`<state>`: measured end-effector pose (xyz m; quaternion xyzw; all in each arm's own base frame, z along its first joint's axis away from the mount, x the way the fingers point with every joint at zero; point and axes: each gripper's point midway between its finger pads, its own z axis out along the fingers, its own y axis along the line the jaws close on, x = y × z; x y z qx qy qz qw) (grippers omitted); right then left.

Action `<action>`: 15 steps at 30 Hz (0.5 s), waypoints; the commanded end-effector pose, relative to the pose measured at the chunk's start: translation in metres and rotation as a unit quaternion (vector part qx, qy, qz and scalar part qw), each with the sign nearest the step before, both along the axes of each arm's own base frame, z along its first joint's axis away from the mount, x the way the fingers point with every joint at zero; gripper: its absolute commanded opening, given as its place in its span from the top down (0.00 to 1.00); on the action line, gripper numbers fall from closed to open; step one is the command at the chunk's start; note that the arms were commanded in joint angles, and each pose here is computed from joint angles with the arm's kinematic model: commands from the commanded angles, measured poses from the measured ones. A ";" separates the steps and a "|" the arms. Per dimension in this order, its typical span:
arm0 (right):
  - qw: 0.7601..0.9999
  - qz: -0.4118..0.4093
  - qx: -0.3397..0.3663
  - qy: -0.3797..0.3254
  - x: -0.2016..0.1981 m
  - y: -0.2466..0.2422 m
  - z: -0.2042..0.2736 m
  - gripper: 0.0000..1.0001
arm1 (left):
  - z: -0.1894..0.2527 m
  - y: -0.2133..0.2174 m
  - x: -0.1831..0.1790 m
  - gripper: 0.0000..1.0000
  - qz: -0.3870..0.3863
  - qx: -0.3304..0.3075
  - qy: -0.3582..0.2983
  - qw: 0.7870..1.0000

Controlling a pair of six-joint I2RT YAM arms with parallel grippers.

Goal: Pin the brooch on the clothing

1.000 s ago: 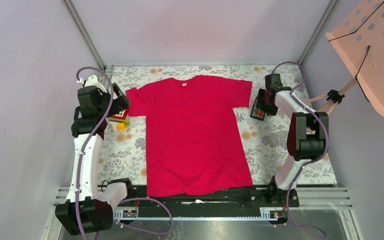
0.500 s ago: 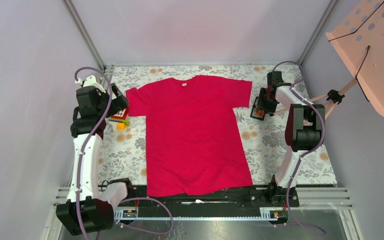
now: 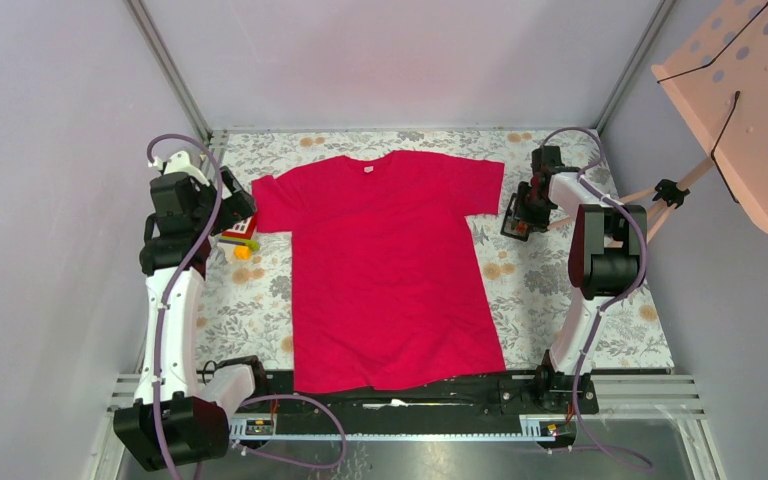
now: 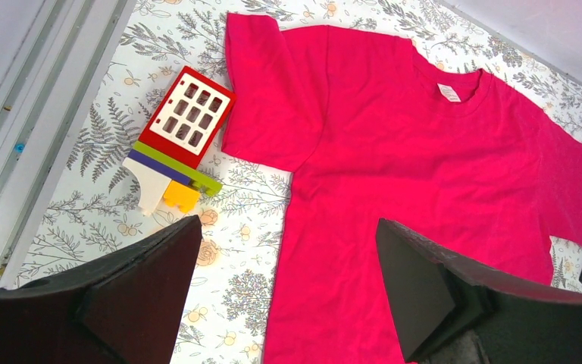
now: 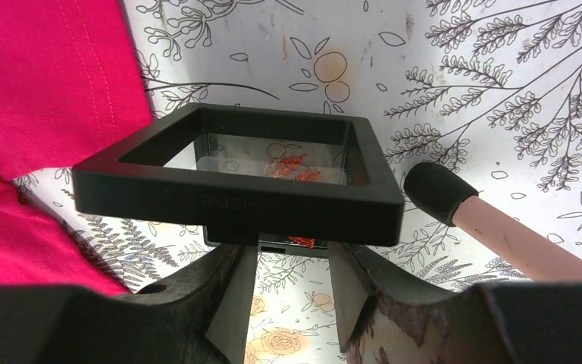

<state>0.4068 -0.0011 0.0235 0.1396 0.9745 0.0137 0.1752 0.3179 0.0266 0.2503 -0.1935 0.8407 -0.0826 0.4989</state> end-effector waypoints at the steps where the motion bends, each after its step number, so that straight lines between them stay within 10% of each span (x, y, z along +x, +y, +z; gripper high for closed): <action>1: 1.000 0.009 0.001 -0.002 0.005 0.000 0.006 0.55 | 0.021 0.000 0.006 0.07 -0.006 -0.002 -0.037 0.999; 15: 1.000 0.023 0.020 -0.001 0.005 0.007 0.006 0.66 | 0.021 0.002 0.006 0.07 -0.002 -0.009 -0.039 0.999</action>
